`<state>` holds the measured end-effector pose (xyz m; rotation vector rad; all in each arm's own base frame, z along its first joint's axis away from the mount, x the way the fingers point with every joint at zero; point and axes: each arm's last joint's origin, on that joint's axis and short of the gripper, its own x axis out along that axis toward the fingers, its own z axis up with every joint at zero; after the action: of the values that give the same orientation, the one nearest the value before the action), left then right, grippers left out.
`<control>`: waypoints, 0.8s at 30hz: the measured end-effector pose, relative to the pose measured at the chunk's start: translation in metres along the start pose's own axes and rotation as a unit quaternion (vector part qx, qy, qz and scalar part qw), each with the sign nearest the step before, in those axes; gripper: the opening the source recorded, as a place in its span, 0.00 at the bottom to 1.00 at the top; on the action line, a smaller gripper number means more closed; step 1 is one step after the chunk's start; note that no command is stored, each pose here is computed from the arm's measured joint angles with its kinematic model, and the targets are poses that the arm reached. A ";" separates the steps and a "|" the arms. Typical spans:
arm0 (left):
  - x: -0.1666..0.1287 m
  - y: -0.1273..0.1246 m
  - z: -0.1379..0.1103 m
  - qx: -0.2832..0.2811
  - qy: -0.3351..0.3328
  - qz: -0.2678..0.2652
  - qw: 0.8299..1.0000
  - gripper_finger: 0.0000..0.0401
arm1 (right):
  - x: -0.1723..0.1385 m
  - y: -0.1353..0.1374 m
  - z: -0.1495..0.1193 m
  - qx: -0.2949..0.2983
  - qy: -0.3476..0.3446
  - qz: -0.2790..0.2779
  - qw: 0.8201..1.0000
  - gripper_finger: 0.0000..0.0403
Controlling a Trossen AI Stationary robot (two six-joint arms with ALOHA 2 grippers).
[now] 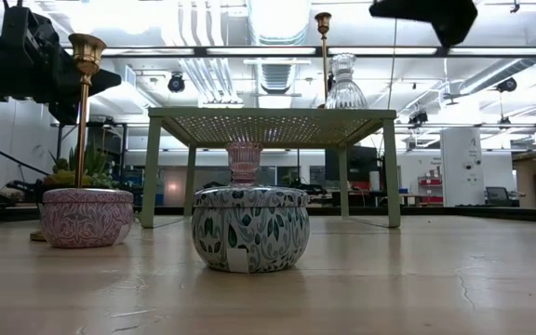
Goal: Pick & Place candle stick holders
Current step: Put the top gold candle holder on the shelf
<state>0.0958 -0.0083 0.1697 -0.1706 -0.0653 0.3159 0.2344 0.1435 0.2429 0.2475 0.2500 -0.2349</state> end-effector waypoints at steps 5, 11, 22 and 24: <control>0.000 0.000 0.000 0.000 0.000 0.000 1.000 0.01 | 0.004 0.005 -0.021 0.032 0.072 0.012 0.997 0.47; 0.000 0.000 0.000 0.000 0.000 0.000 1.000 0.01 | 0.001 0.001 -0.038 0.094 0.163 0.000 0.982 0.30; 0.000 0.000 0.000 0.000 0.000 0.000 1.000 0.01 | 0.002 0.004 -0.039 0.118 0.195 0.036 0.973 0.03; 0.000 0.000 0.000 0.000 0.000 0.000 1.000 0.01 | 0.008 0.007 -0.036 0.106 0.175 0.053 0.977 0.03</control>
<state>0.0958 -0.0083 0.1697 -0.1704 -0.0655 0.3163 0.2354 0.1579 0.2082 0.5144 0.5611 -0.1100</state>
